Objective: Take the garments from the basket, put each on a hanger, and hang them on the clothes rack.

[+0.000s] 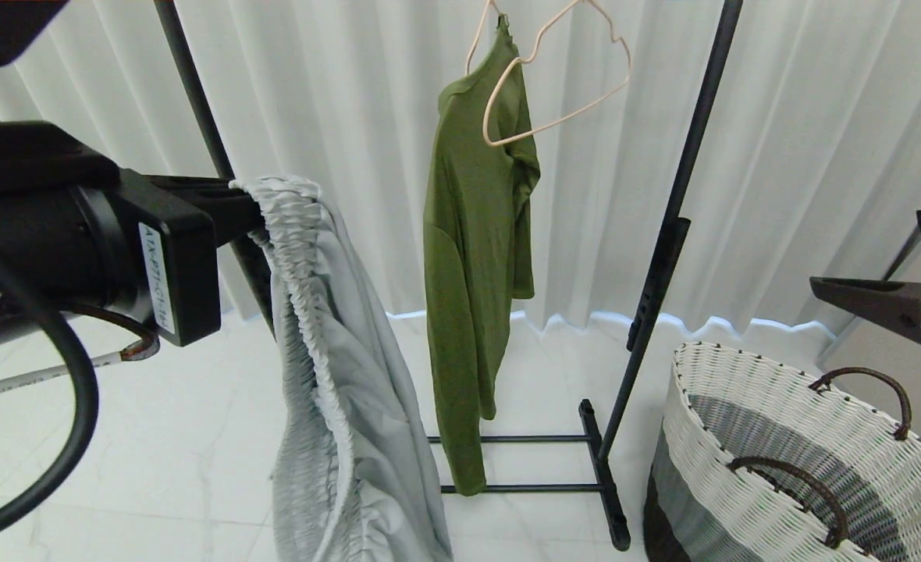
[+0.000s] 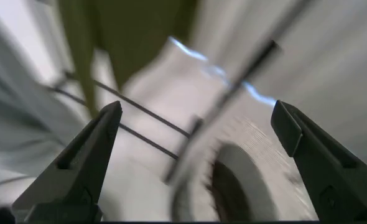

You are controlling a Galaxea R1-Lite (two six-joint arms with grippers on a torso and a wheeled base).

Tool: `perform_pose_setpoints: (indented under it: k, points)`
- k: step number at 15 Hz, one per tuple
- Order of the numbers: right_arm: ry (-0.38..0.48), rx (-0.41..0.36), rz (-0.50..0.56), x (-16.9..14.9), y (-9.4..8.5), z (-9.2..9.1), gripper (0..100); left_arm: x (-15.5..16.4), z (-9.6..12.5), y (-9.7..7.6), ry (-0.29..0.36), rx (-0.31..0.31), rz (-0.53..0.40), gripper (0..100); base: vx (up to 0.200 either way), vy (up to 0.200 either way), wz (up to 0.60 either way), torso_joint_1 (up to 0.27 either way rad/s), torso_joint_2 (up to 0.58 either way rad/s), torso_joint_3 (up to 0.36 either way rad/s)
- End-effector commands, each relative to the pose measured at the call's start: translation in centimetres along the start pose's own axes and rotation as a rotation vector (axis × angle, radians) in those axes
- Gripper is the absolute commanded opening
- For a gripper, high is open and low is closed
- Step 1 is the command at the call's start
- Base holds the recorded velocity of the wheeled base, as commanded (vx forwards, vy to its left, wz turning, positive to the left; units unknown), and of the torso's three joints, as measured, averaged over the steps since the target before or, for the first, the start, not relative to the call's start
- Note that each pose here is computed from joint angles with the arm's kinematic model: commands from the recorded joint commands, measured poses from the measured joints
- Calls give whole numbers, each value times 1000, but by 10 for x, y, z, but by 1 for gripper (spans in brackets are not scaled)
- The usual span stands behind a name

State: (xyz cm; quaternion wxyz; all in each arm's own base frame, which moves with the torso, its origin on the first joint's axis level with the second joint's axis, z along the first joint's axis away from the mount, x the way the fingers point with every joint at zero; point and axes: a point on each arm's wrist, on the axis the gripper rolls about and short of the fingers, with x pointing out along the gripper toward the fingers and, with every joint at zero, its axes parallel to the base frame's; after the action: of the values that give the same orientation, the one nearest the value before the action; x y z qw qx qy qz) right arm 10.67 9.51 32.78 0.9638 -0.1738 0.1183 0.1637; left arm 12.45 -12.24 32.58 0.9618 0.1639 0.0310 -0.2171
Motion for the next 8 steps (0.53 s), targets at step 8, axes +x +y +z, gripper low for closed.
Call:
perform_pose_setpoints:
  k: [8]
  points:
    - [65,-15,-122,5,-16,-9,100,5,-10,11,13,47,75,0,0,125,0,2,1,-1]
